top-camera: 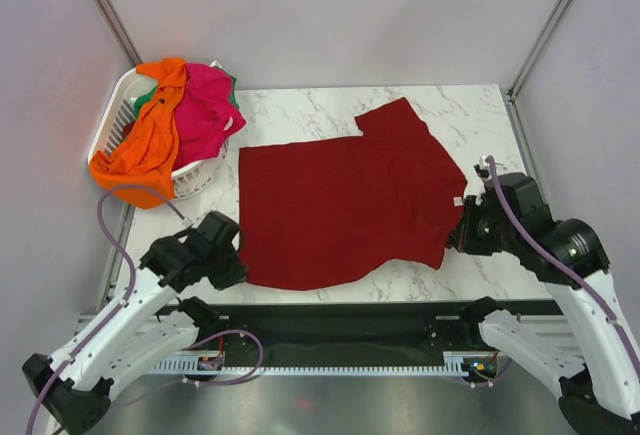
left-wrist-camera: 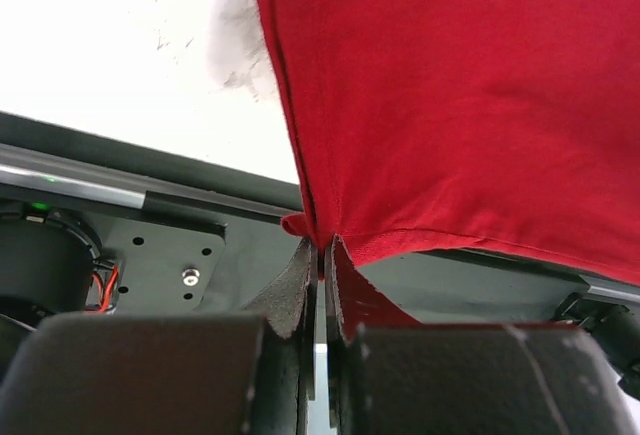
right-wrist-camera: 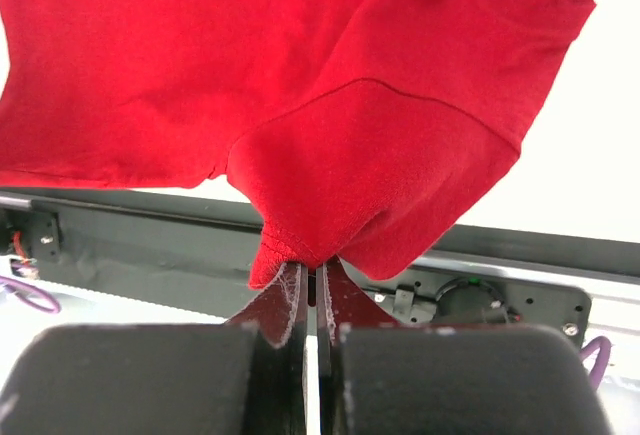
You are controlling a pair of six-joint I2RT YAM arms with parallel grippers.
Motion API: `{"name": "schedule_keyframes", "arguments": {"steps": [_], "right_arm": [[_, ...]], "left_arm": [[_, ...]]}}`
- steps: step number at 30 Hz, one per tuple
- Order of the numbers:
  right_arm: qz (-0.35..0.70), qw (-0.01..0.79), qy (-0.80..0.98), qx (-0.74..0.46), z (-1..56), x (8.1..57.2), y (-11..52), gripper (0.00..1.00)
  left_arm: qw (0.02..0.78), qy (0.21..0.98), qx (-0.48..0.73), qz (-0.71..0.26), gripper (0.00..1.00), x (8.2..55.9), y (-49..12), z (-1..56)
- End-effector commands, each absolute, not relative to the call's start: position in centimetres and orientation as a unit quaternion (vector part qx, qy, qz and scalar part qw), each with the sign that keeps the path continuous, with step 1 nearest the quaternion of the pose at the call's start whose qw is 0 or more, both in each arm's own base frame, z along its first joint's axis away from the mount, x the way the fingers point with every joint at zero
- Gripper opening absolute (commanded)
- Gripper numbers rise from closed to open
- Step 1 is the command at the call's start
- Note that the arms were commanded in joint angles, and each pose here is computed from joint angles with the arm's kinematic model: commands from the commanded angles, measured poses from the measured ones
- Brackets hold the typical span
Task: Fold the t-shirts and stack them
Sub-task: Fold the tshirt
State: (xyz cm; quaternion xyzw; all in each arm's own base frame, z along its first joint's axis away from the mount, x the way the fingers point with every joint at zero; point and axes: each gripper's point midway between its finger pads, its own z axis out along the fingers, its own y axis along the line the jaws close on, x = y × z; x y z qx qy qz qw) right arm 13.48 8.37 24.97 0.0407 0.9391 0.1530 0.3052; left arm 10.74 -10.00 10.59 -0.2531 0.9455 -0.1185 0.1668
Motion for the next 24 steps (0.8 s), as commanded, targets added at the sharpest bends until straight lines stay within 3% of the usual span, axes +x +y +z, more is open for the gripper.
{"name": "schedule_keyframes", "arguments": {"steps": [1, 7, 13, 24], "right_arm": [[0.138, 0.328, 0.934, 0.028, 26.1, 16.1, 8.8, 0.0], [0.123, 0.293, 0.948, -0.005, 24.1, 19.5, 10.6, 0.01], [0.072, 0.279, 0.957, -0.013, 22.5, 23.6, 10.9, 0.02], [0.011, 0.244, 0.97, -0.007, 18.9, 31.0, 10.7, 0.01]], "left_arm": [[0.211, 0.948, -0.211, -0.112, 0.03, 13.7, -10.6, 13.3], [0.224, 0.959, -0.164, -0.058, 0.03, 18.0, -11.0, 14.4], [0.244, 0.951, -0.174, -0.075, 0.02, 23.8, -9.1, 15.4], [0.211, 0.966, -0.14, -0.058, 0.02, 30.8, -9.2, 12.9]]}}
